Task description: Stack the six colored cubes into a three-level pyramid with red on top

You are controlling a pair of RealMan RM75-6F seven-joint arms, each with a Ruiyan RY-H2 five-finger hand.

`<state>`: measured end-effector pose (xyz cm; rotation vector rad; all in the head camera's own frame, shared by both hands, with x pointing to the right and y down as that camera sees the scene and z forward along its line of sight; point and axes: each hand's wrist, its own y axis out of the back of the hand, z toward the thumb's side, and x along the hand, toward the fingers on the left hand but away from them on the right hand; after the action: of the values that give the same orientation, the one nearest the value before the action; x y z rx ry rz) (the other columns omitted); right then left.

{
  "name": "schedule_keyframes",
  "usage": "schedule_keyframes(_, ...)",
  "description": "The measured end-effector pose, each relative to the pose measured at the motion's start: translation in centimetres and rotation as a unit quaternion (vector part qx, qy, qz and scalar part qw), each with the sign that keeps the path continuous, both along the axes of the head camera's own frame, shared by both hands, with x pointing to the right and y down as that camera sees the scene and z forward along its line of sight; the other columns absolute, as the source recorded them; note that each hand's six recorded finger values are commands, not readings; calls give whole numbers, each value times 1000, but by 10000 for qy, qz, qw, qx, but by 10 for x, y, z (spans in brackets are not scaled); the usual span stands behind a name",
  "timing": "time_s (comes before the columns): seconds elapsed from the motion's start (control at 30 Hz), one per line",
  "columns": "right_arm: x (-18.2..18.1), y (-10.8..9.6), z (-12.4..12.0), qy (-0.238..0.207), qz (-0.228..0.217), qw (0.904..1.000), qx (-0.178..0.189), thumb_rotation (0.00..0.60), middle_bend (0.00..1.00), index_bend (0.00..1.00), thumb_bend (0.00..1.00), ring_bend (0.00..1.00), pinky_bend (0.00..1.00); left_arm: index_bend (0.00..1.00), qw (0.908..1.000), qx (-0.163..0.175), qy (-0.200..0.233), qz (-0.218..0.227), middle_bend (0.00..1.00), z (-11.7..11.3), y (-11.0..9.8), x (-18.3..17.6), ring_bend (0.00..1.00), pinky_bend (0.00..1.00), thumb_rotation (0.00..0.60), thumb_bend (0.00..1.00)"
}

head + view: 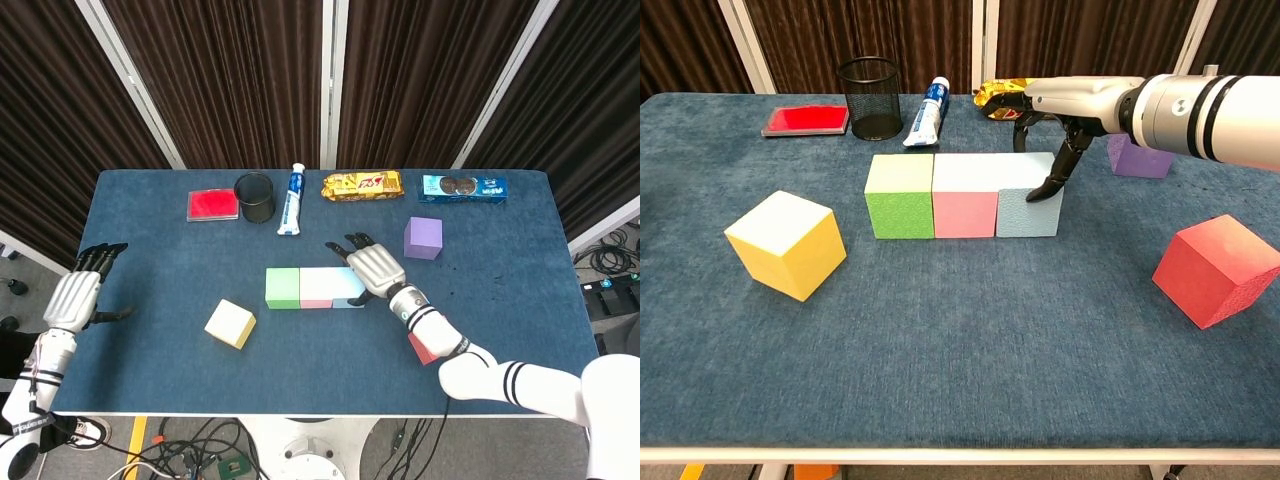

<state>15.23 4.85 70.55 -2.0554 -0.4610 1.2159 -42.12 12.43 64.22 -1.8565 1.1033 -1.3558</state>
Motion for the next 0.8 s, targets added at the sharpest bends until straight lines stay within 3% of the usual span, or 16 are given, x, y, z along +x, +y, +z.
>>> schedule_keyframes(0.8,-6,0,5,34,-58,10000,6,600,535,0,209,11,0,79,10000,-24,-8,-14,75,2,1,-2,0,47,600,177)
